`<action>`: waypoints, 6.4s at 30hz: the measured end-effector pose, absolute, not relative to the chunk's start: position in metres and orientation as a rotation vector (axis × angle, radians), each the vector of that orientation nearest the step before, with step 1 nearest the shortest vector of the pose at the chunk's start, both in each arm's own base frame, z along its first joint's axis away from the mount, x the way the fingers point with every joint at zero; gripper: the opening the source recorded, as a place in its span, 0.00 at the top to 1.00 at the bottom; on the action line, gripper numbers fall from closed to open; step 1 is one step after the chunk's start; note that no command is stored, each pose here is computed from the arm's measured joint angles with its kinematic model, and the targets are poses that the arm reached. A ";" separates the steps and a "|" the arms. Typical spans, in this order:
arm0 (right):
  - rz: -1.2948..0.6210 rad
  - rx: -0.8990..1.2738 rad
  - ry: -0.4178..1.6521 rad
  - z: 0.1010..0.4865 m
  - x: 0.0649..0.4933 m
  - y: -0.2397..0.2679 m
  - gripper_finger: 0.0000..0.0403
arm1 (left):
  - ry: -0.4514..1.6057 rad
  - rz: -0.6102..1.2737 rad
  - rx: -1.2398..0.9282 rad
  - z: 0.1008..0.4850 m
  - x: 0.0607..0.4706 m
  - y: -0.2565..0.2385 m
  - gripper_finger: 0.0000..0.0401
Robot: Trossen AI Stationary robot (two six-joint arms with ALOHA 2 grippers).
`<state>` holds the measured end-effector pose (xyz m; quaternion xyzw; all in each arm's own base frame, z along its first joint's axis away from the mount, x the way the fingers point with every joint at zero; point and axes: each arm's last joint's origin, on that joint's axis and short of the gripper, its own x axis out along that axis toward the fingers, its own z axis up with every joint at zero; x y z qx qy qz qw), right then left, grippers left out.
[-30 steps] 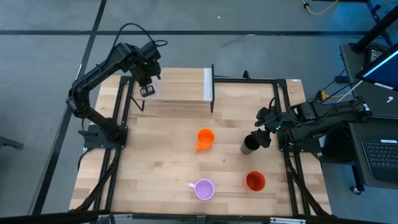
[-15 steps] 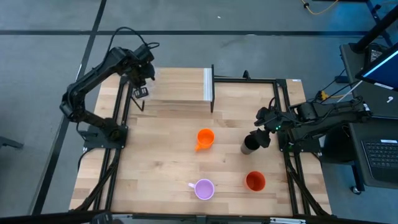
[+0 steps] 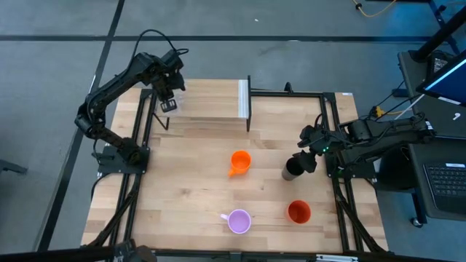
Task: Stack small to large cups/mugs on shelf
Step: Align the transparent mug with the transparent mug on the shelf, then put the orange mug on the shelf
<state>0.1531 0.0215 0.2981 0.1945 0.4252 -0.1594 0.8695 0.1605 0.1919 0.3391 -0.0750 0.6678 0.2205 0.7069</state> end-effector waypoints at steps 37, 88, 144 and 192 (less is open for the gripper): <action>-0.325 0.409 0.893 0.298 0.153 0.022 0.34 | 1.266 0.628 -0.238 0.412 0.158 0.159 0.78; -0.325 0.409 0.893 0.298 0.153 0.022 0.34 | 1.149 0.679 -0.154 0.321 0.145 0.104 0.78; -0.065 0.113 0.772 0.316 0.293 0.019 0.34 | 0.776 0.056 -0.400 0.275 0.186 -0.023 0.78; 0.211 0.033 1.030 0.226 0.372 0.054 0.34 | 0.771 0.062 -0.338 0.275 0.186 -0.022 0.78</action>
